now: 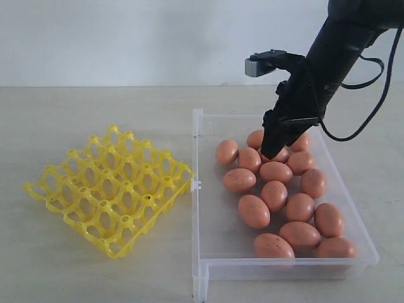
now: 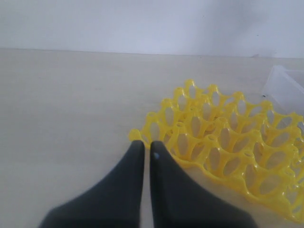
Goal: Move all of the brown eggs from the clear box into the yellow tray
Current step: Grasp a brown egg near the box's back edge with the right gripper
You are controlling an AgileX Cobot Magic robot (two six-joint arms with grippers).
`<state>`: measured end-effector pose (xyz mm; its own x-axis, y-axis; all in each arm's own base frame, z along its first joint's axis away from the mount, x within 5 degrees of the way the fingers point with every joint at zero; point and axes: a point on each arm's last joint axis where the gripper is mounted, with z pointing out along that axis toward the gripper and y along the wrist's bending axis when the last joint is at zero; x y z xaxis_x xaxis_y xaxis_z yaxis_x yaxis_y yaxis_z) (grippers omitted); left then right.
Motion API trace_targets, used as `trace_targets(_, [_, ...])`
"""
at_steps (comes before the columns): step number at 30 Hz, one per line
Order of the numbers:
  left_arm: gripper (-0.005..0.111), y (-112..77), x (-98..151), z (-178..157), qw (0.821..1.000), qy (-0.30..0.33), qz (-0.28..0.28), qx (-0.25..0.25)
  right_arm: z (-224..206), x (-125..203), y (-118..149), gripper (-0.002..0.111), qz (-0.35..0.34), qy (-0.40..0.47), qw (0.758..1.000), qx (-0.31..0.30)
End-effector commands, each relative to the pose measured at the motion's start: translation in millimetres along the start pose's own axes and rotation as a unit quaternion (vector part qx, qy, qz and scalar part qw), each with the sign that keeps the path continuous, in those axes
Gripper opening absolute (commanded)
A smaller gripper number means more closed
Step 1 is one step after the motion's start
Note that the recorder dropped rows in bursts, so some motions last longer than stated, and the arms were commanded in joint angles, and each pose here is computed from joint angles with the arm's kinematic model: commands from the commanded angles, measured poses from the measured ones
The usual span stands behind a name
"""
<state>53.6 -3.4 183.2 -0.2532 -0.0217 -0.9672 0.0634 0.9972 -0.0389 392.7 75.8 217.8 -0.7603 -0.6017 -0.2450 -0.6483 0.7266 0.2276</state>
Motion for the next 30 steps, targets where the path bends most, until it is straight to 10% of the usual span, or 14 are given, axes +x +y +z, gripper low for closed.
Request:
trace_targets(1, [0.004,-0.3,1,0,1.0,-0.001,-0.001,0.002,10,0,-6,0.055,-0.05,0.009,0.999,-0.002])
trace_targets(22, [0.004,-0.3,1,0,1.0,-0.001,-0.001,0.002,66,2,-29,0.054,-0.053,0.033,0.998,-0.011])
trace_targets(30, [0.004,-0.3,1,0,1.0,-0.001,-0.001,0.002,68,1,-29,-0.001,-0.049,0.028,0.998,-0.013])
